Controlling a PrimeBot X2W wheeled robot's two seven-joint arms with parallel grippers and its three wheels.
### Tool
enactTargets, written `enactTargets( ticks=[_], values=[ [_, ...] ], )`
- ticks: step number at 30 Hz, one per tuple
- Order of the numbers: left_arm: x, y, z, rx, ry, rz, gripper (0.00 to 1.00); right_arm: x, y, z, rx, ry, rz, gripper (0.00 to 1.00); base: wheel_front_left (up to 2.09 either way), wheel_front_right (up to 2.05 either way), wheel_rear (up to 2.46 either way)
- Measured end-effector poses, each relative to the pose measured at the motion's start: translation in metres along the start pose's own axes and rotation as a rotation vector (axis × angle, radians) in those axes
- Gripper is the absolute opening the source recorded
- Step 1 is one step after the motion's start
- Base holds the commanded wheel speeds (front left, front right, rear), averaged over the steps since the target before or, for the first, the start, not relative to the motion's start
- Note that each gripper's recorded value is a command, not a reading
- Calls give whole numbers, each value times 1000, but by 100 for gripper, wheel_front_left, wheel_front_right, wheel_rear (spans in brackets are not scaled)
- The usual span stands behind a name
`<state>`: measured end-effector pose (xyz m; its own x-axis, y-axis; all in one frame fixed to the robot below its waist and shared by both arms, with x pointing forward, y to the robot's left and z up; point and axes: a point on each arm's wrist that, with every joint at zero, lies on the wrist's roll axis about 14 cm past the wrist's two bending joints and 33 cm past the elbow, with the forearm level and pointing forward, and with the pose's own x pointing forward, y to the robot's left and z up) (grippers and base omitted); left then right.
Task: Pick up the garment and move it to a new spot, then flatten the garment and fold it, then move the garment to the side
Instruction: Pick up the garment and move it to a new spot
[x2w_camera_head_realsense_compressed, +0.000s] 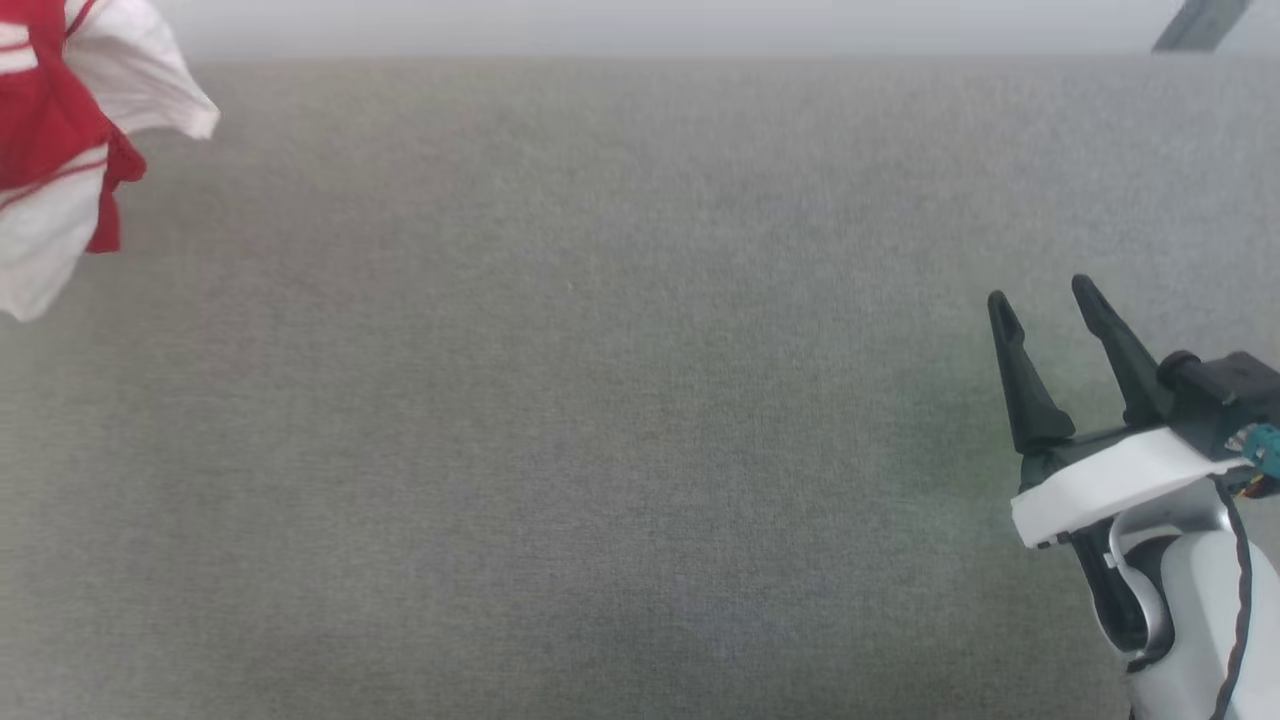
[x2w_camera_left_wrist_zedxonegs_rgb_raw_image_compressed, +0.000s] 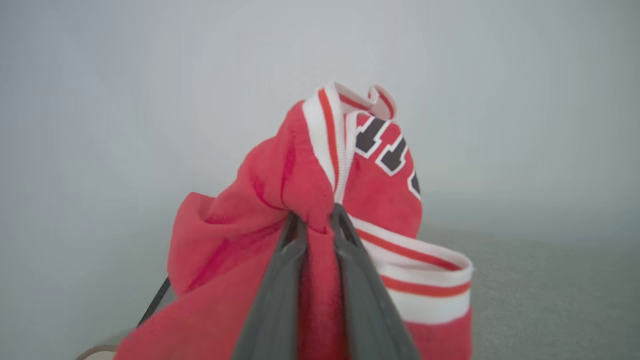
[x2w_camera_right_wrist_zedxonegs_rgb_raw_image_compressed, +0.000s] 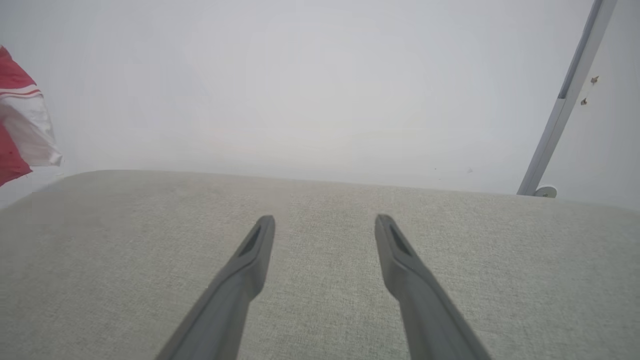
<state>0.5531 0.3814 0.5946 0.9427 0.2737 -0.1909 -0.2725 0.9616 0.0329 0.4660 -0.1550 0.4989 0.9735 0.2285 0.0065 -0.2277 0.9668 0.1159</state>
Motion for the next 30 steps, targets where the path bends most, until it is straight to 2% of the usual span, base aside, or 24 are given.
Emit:
enactTargets(
  ticks=[7,11,21,30],
  values=[
    [-31,-11,72,45,-138,-61,0,-9,7,24,-1,-59,7,100,0,0,0],
    [-46,-28,86,65,-161,-112,0,-15,5,36,-6,-87,-3,100,0,0,0],
    [-73,-103,80,87,-149,-280,0,-39,-35,49,-26,-121,-124,100,0,0,0],
    [-85,-187,47,104,-76,-482,0,-71,-80,49,-40,-124,-267,100,0,0,0]
  ],
)
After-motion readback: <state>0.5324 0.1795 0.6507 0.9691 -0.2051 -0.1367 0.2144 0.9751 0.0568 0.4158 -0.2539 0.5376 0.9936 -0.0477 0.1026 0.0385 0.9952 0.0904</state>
